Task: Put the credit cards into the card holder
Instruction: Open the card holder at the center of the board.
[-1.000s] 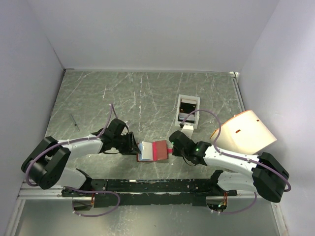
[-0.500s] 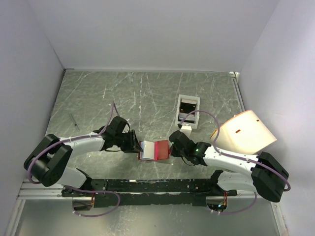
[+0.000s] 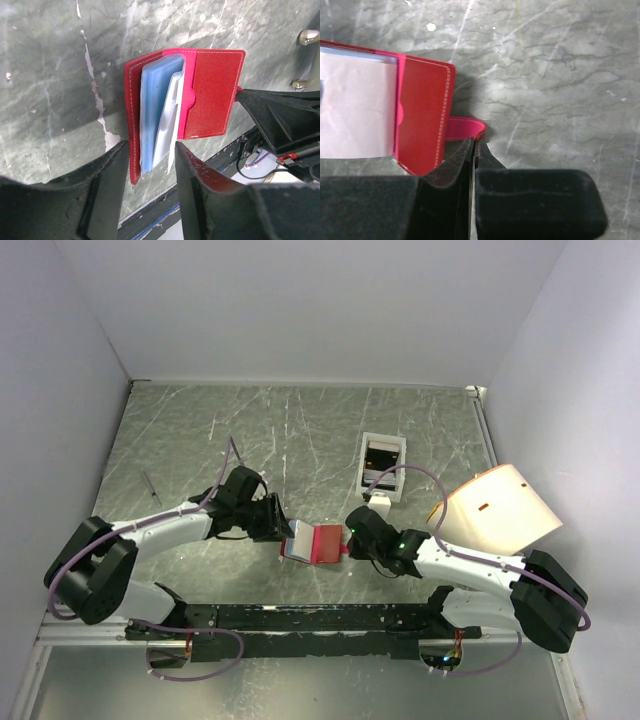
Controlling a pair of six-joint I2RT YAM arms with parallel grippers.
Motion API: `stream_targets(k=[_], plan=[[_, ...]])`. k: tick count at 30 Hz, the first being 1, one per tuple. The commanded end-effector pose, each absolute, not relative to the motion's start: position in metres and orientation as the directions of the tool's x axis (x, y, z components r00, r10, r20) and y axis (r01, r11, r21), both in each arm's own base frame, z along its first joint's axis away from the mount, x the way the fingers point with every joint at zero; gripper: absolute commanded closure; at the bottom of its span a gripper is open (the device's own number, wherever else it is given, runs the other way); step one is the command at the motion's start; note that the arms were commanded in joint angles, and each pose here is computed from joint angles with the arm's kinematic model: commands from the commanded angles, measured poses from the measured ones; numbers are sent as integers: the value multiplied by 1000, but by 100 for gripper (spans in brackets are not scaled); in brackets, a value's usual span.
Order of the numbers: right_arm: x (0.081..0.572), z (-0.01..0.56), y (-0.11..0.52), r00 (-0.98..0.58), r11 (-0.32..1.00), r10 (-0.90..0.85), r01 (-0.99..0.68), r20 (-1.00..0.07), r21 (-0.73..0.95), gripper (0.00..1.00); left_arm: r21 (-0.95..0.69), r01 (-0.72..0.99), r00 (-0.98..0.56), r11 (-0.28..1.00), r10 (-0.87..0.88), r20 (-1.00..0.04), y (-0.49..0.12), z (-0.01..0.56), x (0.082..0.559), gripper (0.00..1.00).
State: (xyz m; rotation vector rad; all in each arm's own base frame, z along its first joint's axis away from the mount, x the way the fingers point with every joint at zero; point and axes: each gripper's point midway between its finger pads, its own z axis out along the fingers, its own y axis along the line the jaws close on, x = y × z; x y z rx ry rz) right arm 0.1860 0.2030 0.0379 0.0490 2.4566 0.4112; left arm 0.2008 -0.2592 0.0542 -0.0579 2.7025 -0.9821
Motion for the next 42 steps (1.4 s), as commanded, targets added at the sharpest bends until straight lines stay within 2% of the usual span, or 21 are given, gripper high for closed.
stream_targets(k=[1, 9, 19, 38, 42], plan=[[184, 30, 187, -793, 964, 134, -36, -595, 264, 100, -630, 34, -946, 776, -178, -271, -252, 69, 203, 45], [183, 27, 184, -796, 966, 127, -37, -592, 257, 100, -719, 114, -930, 686, -181, -320, -270, 99, 208, 36], [186, 31, 184, -788, 964, 132, -38, -601, 262, 100, -730, 160, -935, 665, -134, -328, -285, 77, 217, 31], [187, 32, 186, -790, 961, 131, -46, -599, 272, 100, -715, 144, -948, 684, -113, -298, -285, 50, 217, 30], [186, 33, 185, -789, 963, 124, -49, -601, 264, 100, -667, 129, -946, 734, -111, -305, -277, 46, 220, 30]])
